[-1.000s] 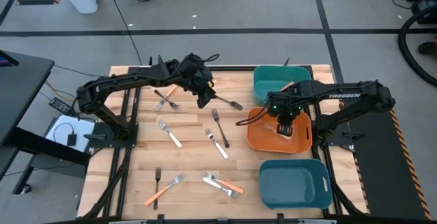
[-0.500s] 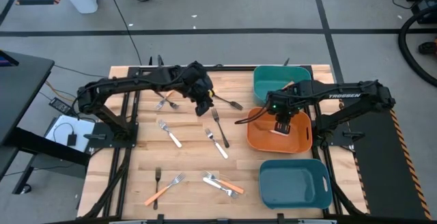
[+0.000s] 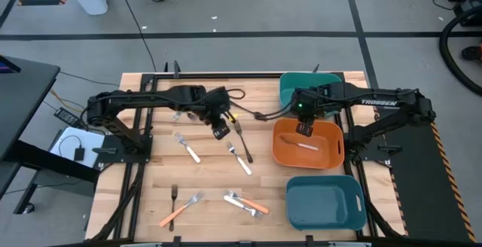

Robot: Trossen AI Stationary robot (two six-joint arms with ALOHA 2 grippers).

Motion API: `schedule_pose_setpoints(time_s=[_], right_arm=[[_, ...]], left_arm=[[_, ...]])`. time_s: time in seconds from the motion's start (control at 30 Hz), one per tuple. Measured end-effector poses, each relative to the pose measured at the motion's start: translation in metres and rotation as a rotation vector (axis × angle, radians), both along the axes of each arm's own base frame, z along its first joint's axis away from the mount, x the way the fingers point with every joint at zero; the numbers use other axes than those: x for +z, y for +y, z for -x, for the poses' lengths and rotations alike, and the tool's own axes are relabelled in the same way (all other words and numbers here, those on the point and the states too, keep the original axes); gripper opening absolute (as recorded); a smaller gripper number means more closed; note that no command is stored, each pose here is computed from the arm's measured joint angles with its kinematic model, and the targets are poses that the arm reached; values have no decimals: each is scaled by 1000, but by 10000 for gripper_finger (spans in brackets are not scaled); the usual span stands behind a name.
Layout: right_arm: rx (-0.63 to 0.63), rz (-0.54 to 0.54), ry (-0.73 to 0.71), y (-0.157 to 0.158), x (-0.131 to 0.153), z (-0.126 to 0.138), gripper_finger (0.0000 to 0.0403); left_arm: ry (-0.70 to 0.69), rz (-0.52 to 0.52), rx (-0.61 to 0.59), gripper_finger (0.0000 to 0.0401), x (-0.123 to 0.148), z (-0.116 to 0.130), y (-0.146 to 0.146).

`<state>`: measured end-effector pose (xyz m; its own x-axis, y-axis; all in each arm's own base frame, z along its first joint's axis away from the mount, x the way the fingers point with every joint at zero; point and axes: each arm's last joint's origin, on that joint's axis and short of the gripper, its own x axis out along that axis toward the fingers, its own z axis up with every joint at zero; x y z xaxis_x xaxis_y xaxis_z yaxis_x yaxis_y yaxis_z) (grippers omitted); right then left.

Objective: Sort silverware by color (type)
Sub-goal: Put the white fork into the orange bin

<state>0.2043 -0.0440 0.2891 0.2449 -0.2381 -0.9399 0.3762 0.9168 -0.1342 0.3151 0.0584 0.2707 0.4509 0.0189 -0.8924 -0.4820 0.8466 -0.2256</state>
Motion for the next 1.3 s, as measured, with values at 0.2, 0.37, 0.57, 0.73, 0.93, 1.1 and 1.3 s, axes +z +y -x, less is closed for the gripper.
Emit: schedule_pose_setpoints(time_s=[0.2,0.37,0.57,0.73,0.93,1.1,1.3], right_arm=[[-22,6,-28,-5,1,-1,110],[4,16,-32,-6,1,-2,110],[22,25,-43,-6,2,-4,110],[22,29,-65,-7,3,-6,110],[22,30,-68,-7,3,-6,110],[22,30,-69,-7,3,-6,110],[20,28,-69,-7,3,-6,110]], left_arm=[[190,94,336,121,-25,17,-20],[266,78,513,121,-51,28,-35],[353,112,726,121,-73,44,-43],[382,134,956,121,-92,57,-52],[411,134,1152,121,-110,72,-55],[398,124,1241,121,-116,77,-54],[345,155,1311,121,-127,79,-53]])
